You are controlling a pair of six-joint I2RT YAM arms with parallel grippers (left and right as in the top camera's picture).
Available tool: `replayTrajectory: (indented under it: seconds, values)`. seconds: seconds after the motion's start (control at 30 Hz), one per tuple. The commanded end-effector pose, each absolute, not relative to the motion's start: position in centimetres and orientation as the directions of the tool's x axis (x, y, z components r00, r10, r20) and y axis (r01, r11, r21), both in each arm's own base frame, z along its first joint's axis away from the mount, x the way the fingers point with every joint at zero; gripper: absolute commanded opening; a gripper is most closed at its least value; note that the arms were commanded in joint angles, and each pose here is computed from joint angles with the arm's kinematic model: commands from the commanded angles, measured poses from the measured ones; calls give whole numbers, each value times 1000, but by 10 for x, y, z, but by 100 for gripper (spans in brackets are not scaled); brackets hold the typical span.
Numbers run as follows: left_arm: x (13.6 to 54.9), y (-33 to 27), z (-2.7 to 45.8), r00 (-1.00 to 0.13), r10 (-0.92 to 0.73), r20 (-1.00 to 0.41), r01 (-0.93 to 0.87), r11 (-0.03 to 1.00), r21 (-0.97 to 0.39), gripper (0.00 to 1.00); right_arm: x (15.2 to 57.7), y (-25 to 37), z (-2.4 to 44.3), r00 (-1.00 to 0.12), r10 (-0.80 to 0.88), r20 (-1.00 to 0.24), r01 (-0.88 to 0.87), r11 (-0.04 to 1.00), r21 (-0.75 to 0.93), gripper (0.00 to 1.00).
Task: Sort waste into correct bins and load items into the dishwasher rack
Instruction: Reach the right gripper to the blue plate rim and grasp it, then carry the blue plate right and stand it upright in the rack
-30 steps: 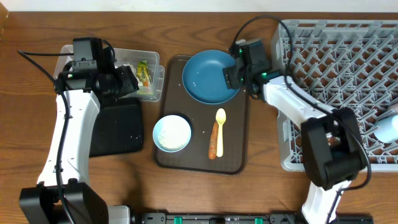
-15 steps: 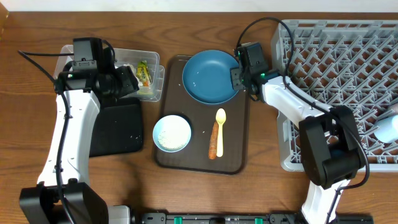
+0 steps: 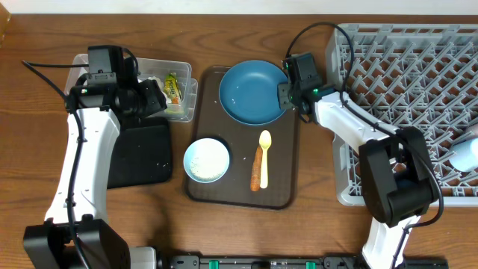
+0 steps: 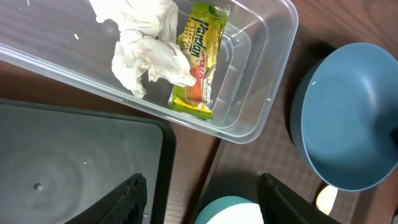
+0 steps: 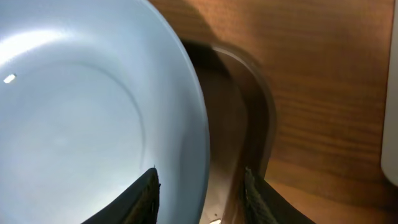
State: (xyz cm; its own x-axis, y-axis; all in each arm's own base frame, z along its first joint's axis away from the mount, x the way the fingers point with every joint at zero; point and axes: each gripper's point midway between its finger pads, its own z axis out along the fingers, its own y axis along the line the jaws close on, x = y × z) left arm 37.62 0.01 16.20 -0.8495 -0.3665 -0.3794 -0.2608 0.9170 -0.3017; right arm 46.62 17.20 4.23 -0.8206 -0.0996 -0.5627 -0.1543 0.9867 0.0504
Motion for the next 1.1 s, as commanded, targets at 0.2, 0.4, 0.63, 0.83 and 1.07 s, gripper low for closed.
replayTrajectory:
  seconds: [0.2, 0.4, 0.63, 0.83, 1.07]
  values:
    - [377, 3, 164, -848, -361, -389, -260, 922, -288, 59, 450, 163, 16, -855, -44, -516, -89, 994, 64, 38]
    - [377, 3, 163, -848, -361, -389, -260, 922, -288, 59, 458, 167, 22, -833, -35, -551, -92, 993, 77, 18]
    - [377, 4, 164, -848, -361, -389, -260, 922, -287, 59, 471, 166, 38, -797, -33, -603, -101, 992, 80, 9]
    - [377, 4, 164, -848, -361, -389, -260, 922, -288, 59, 493, 145, 92, -730, -16, -683, -92, 993, 75, 2]
    - [377, 4, 164, -847, -361, -391, -260, 922, -288, 59, 504, 99, 184, -587, -6, -810, -70, 997, 44, 1]
